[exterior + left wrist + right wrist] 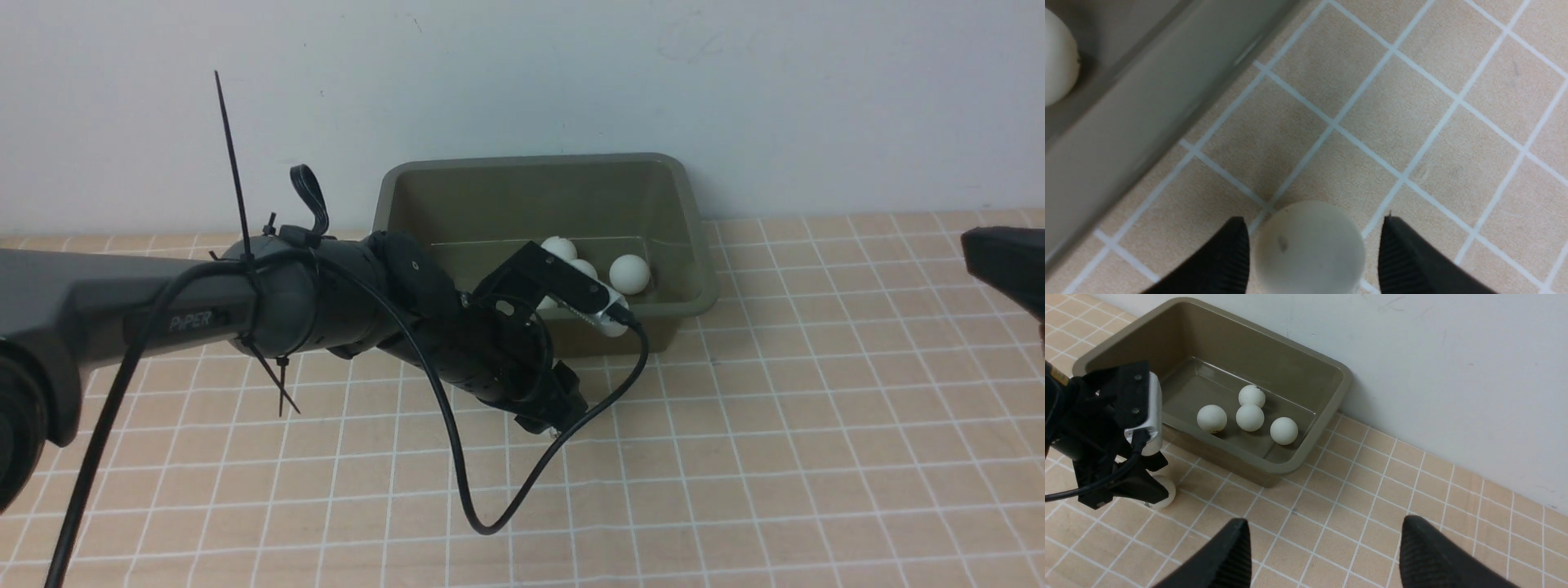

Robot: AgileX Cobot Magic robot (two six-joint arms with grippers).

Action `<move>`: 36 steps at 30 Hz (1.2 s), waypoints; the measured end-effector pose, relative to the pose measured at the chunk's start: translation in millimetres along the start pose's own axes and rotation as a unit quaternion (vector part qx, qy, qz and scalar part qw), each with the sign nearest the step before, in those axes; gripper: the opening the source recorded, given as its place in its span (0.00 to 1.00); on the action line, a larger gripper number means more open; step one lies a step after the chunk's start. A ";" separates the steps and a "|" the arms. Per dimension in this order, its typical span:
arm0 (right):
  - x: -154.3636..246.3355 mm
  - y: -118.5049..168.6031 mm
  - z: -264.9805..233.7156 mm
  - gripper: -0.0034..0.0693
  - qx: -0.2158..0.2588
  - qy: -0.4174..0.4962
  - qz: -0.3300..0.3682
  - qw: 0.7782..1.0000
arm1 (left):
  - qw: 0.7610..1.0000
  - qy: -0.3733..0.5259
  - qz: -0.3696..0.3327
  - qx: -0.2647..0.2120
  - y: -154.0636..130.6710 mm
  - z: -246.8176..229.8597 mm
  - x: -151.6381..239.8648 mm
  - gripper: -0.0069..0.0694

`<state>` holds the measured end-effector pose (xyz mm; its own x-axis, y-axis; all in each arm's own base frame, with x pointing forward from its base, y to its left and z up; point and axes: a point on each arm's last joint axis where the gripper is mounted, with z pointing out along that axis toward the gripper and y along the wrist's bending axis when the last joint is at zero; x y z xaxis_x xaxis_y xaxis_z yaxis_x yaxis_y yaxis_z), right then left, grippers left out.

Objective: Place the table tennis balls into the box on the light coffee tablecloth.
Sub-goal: 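Reach for and grasp a ping pong ball on the table beside the basket, then drop the ball into the bin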

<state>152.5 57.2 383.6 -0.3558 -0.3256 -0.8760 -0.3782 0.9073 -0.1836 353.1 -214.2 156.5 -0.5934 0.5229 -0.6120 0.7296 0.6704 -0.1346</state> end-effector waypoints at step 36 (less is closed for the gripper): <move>0.0 0.2 0.0 0.67 -0.001 0.000 0.001 1.000 | 0.988 -0.130 0.079 -0.007 -23.4 -81.3 -46.8 0.50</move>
<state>152.5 57.4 383.5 -0.3567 -0.3234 -0.8765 -0.3789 0.9076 -0.1807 336.1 -211.5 251.6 -0.3630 0.4702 -0.8045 0.8006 0.5990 -0.0111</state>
